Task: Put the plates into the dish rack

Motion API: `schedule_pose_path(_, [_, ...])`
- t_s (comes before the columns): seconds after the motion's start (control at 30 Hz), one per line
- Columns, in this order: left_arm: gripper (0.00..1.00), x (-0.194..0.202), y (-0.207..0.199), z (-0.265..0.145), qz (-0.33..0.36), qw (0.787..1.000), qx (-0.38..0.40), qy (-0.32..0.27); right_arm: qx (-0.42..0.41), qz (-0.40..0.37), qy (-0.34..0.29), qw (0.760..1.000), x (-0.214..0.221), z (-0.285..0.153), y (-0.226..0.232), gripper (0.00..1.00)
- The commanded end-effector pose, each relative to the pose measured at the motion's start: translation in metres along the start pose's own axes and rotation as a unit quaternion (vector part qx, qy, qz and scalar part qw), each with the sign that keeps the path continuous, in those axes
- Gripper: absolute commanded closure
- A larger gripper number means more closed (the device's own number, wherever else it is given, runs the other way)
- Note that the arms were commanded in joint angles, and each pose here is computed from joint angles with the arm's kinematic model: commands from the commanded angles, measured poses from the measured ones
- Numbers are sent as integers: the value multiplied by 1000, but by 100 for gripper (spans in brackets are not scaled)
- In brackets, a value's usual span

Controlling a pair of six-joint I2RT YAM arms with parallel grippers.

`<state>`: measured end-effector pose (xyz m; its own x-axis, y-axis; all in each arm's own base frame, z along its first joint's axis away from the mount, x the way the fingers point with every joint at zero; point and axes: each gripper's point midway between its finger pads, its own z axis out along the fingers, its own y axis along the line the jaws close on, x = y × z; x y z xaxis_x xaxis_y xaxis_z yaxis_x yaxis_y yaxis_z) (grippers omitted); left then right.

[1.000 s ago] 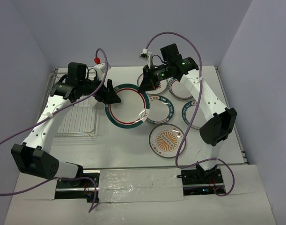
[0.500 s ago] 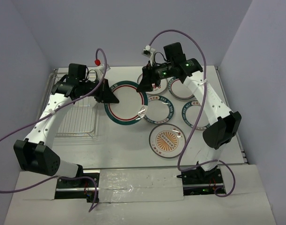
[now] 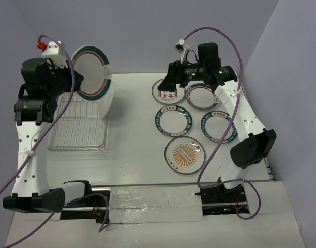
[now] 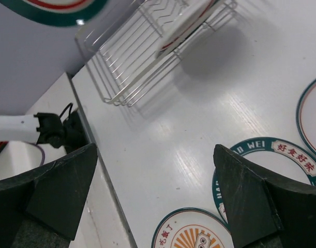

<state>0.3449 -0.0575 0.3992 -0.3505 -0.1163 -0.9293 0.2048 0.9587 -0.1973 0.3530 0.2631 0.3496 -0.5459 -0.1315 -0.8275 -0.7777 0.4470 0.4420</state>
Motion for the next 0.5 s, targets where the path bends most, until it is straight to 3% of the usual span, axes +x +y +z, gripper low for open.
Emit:
schedule_pose_path(0.0, [100,-32,72,-2,24,978,-201,-54,34,-3,-37,999,-16,-14,-9,0])
schedule_pose_path(0.23, [100,3,106,28,106,943,-315,-9,62,21,-34,997,-8,-14,-36,0])
schedule_pose_path(0.47, [100,46,102,67,142,934,-326,34,69,34,-22,997,4,-11,-48,0])
